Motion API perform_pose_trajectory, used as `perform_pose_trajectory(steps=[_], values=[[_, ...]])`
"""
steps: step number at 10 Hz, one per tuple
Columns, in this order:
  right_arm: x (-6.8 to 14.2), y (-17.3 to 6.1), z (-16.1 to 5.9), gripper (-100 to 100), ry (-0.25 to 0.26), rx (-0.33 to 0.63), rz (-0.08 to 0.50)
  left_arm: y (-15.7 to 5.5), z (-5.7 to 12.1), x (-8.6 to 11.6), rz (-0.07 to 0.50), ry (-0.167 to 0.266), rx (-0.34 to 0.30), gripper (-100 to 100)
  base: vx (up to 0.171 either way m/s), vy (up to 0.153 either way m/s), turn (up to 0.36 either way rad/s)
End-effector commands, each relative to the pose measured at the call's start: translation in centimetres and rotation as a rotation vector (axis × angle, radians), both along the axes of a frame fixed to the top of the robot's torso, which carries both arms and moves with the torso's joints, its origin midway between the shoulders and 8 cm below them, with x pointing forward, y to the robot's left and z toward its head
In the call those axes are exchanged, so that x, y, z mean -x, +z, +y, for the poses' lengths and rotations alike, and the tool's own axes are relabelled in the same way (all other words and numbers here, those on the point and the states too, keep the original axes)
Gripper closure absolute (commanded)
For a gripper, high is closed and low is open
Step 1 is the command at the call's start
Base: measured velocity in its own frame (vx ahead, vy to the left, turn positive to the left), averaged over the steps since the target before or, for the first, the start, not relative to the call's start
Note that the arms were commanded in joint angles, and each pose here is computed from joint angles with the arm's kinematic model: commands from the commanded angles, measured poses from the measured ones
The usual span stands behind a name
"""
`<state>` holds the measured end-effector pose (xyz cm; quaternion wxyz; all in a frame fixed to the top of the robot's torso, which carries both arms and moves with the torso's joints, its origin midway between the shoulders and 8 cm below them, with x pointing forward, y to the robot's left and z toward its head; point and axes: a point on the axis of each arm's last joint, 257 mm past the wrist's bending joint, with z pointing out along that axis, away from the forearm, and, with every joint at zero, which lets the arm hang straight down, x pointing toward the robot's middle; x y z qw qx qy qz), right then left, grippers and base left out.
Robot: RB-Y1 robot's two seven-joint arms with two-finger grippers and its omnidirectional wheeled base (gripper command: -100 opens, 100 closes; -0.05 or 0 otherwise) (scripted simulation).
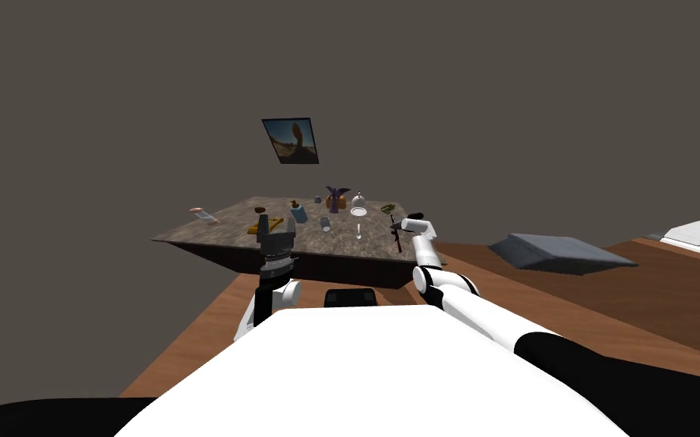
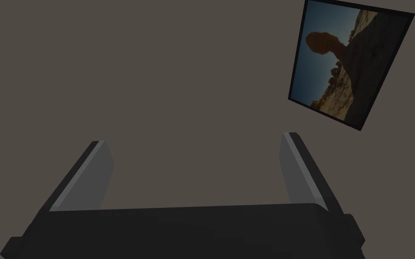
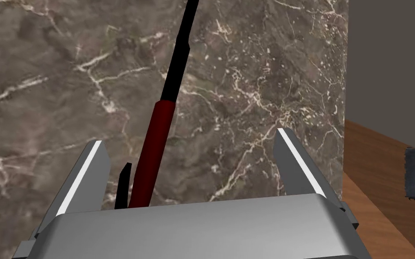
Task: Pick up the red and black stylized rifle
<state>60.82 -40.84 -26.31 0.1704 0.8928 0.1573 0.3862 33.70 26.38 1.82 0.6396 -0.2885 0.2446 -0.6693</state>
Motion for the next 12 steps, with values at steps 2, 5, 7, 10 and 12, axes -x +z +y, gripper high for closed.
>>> perform_pose_trajectory(steps=[2, 5, 7, 10, 12], values=[[0.0, -0.4, 0.6, -100, -0.039, -0.076, 0.064, 0.0, 0.0, 0.0, 0.000, 0.000, 0.000, 0, 0.025, 0.019, -0.069], [0.9, -1.6, 1.2, -100, -0.064, -0.131, 0.149, 0.0, 0.0, 0.0, 0.000, 0.000, 0.000, 0, 0.024, 0.024, -0.069], [1.2, -1.9, 1.8, -100, -0.086, -0.176, 0.199, 0.0, 0.0, 0.0, 0.000, 0.000, 0.000, 0, 0.020, 0.018, -0.068], [1.8, -2.1, 2.9, -100, -0.127, -0.251, 0.279, 0.0, 0.0, 0.0, 0.000, 0.000, 0.000, 0, 0.018, 0.013, -0.070], [2.3, -2.2, 3.4, -100, -0.145, -0.284, 0.325, 0.0, 0.0, 0.0, 0.000, 0.000, 0.000, 0, 0.025, 0.020, -0.053]])
